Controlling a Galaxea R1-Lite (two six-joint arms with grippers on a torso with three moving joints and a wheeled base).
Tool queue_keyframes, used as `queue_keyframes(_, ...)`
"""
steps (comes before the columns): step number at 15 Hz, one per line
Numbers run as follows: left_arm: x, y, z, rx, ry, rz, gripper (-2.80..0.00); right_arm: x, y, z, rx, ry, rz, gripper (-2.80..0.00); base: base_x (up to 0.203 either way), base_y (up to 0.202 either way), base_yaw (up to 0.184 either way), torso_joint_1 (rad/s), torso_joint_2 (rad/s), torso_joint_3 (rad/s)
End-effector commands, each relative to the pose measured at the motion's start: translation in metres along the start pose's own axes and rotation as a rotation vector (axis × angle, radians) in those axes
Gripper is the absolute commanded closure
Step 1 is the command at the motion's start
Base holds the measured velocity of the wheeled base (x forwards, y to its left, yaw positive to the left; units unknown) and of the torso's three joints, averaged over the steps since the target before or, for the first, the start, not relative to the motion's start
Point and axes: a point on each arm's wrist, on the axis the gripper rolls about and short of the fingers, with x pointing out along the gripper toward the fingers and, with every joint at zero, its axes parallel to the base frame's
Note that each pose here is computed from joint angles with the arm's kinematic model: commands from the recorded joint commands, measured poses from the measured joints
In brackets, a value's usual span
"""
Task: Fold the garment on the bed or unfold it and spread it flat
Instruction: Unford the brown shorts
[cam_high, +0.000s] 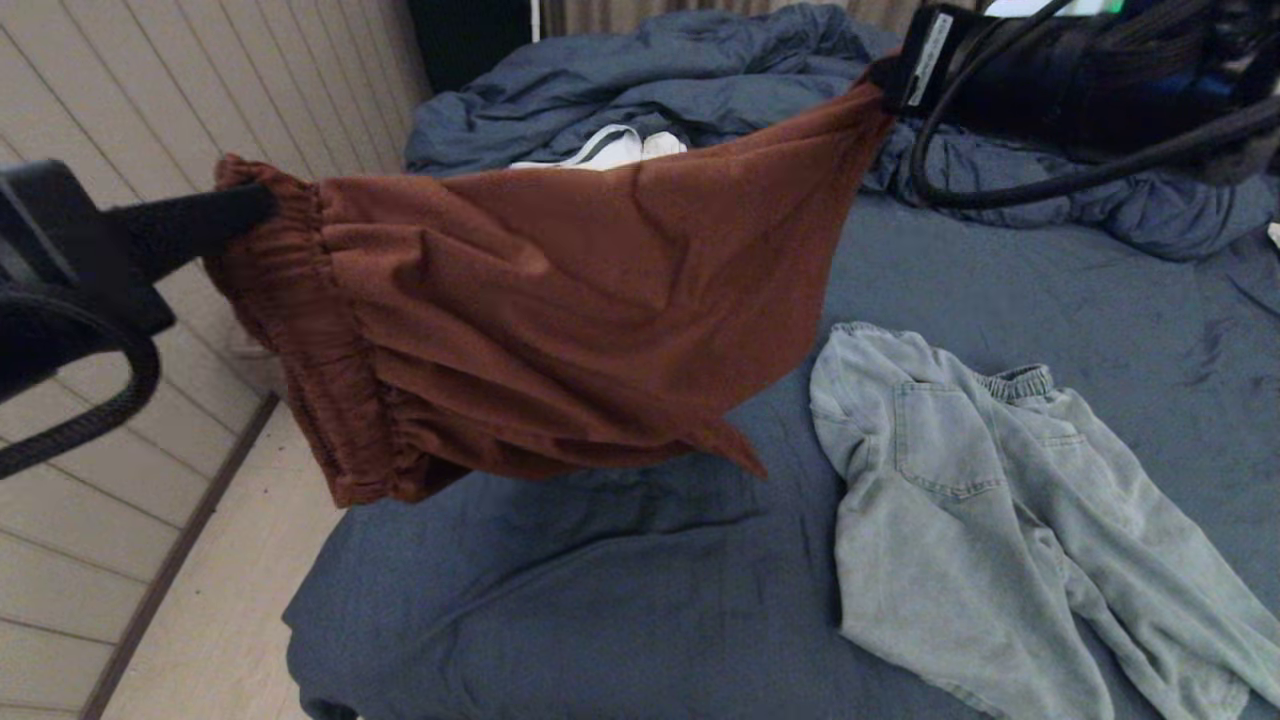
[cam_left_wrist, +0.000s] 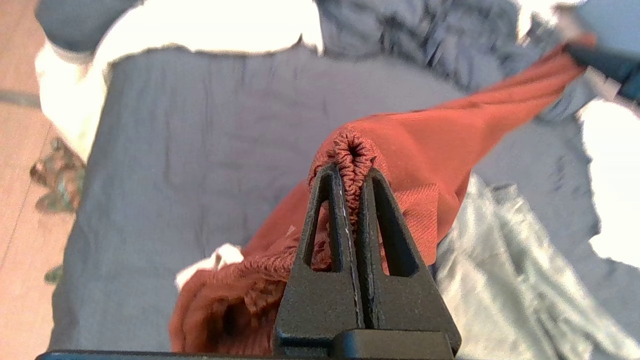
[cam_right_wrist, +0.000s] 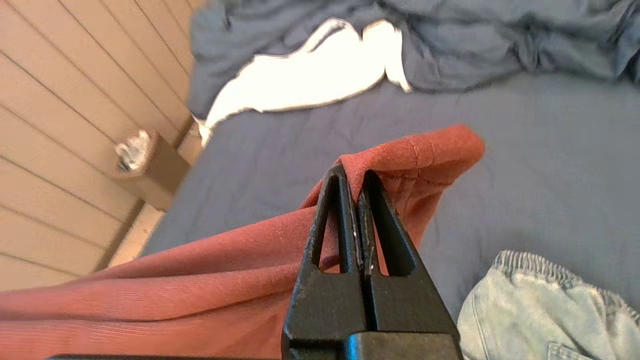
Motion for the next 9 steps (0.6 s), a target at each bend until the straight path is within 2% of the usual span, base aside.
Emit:
queue_keyframes(1,-0.018,0.001,0.024,-0.021,-0.067,-0.013,0.00,-0.025,0.001,0.021,0.015,-0.056,0.020,0.00,0.000,0.000,0.000,0.000,0.00,0.000)
queue_keyframes(6,-0.050,0.004,0.061,0.035,-0.206,-0.036,0.00,-0.060,0.011,0.041,0.034,-0.093,0.087,0.00,0.000,0.000,0.000,0.000,0.00,0.000)
queue_keyframes(9,-0.075,0.011,0.073,0.061,-0.234,-0.047,0.00,-0.078,0.011,0.049,0.043,-0.119,0.112,0.00,0.000,0.000,0.000,0.000,0.00,0.000)
